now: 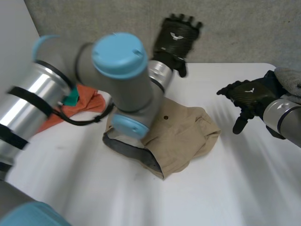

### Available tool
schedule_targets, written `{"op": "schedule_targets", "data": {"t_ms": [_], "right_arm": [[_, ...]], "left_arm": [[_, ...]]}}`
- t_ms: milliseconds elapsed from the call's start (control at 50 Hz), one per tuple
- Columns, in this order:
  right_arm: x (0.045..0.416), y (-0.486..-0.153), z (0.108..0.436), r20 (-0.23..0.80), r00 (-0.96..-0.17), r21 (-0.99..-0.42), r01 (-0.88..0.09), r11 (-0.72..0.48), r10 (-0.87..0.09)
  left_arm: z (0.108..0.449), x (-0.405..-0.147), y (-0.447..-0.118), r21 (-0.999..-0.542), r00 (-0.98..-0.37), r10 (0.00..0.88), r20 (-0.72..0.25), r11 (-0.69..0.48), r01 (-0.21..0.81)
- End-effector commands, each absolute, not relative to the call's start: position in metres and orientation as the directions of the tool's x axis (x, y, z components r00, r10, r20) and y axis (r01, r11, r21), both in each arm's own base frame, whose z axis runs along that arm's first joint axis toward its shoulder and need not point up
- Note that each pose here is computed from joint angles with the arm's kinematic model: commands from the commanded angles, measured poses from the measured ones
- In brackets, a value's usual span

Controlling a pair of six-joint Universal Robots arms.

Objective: Fold the laundry.

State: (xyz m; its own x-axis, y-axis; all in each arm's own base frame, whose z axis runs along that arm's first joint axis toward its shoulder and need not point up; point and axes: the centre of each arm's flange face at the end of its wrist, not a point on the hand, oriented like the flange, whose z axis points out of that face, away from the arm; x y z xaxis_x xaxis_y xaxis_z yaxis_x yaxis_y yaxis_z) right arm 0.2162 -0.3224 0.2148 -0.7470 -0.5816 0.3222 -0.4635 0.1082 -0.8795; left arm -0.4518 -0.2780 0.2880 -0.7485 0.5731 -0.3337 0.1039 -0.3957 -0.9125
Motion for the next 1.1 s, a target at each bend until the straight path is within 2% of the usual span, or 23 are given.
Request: {"op": "schedule_targets", "data": {"t_ms": [20, 80, 140, 220, 300, 480, 640, 740, 800, 820, 840, 900, 920, 960, 980, 1000, 1040, 1060, 1100], "right_arm": [[0.238, -0.294, 0.222, 0.284, -0.669, -0.880, -0.466, 0.089, -0.687], [0.245, -0.284, 0.218, 0.277, -0.635, -0.871, -0.483, 0.091, -0.721], [0.254, -0.266, 0.210, 0.294, -0.568, -0.840, -0.537, 0.076, -0.769], [0.268, -0.238, 0.193, 0.345, -0.442, -0.792, -0.611, -0.004, -0.828], [0.283, -0.226, 0.182, 0.392, -0.407, -0.800, -0.593, -0.087, -0.825], [0.312, -0.207, 0.160, 0.443, -0.420, -0.828, -0.531, -0.181, -0.792], [0.321, -0.213, 0.133, 0.493, -0.432, -0.792, -0.582, -0.184, -0.755], [0.322, -0.223, 0.140, 0.531, -0.472, -0.779, -0.598, -0.187, -0.704], [0.320, -0.226, 0.153, 0.518, -0.519, -0.798, -0.579, -0.165, -0.680], [0.320, -0.226, 0.158, 0.504, -0.536, -0.810, -0.566, -0.154, -0.678], [0.317, -0.227, 0.168, 0.458, -0.580, -0.839, -0.532, -0.113, -0.674], [0.311, -0.226, 0.183, 0.342, -0.656, -0.889, -0.457, -0.007, -0.673], [0.305, -0.226, 0.191, 0.234, -0.706, -0.915, -0.392, 0.094, -0.668], [0.298, -0.227, 0.198, 0.117, -0.757, -0.926, -0.318, 0.206, -0.643], [0.294, -0.228, 0.202, 0.057, -0.778, -0.926, -0.275, 0.257, -0.626], [0.287, -0.230, 0.208, -0.065, -0.814, -0.916, -0.180, 0.358, -0.577], [0.280, -0.232, 0.213, -0.181, -0.837, -0.891, -0.082, 0.446, -0.516], [0.273, -0.234, 0.217, -0.294, -0.844, -0.853, 0.021, 0.521, -0.449], [0.267, -0.238, 0.219, -0.398, -0.837, -0.808, 0.126, 0.576, -0.375]], "left_arm": [[0.294, -0.383, -0.301, -0.947, -0.814, 0.491, -0.309, -0.239, 0.215], [0.275, -0.359, -0.300, -0.945, -0.795, 0.513, -0.324, -0.138, 0.296], [0.257, -0.345, -0.297, -0.935, -0.773, 0.545, -0.324, -0.058, 0.351], [0.217, -0.320, -0.296, -0.887, -0.739, 0.585, -0.334, 0.071, 0.457], [0.193, -0.306, -0.309, -0.852, -0.730, 0.577, -0.365, 0.109, 0.512], [0.158, -0.306, -0.323, -0.819, -0.716, 0.590, -0.373, 0.153, 0.553], [0.142, -0.306, -0.331, -0.798, -0.729, 0.559, -0.394, 0.184, 0.573], [0.151, -0.307, -0.337, -0.812, -0.750, 0.515, -0.416, 0.162, 0.561], [0.183, -0.305, -0.346, -0.841, -0.786, 0.435, -0.439, 0.108, 0.530], [0.195, -0.305, -0.348, -0.851, -0.798, 0.408, -0.443, 0.089, 0.518], [0.223, -0.303, -0.352, -0.872, -0.823, 0.354, -0.444, 0.040, 0.487], [0.271, -0.304, -0.352, -0.903, -0.857, 0.293, -0.424, -0.068, 0.423], [0.301, -0.306, -0.349, -0.915, -0.873, 0.276, -0.402, -0.147, 0.375], [0.330, -0.313, -0.343, -0.919, -0.881, 0.284, -0.378, -0.230, 0.320], [0.352, -0.325, -0.331, -0.915, -0.879, 0.316, -0.358, -0.303, 0.264], [0.361, -0.331, -0.325, -0.911, -0.875, 0.334, -0.350, -0.337, 0.236], [0.378, -0.343, -0.314, -0.899, -0.869, 0.359, -0.341, -0.395, 0.190], [0.387, -0.352, -0.308, -0.888, -0.865, 0.373, -0.337, -0.431, 0.160], [0.386, -0.363, -0.306, -0.883, -0.862, 0.381, -0.334, -0.447, 0.144]]}}
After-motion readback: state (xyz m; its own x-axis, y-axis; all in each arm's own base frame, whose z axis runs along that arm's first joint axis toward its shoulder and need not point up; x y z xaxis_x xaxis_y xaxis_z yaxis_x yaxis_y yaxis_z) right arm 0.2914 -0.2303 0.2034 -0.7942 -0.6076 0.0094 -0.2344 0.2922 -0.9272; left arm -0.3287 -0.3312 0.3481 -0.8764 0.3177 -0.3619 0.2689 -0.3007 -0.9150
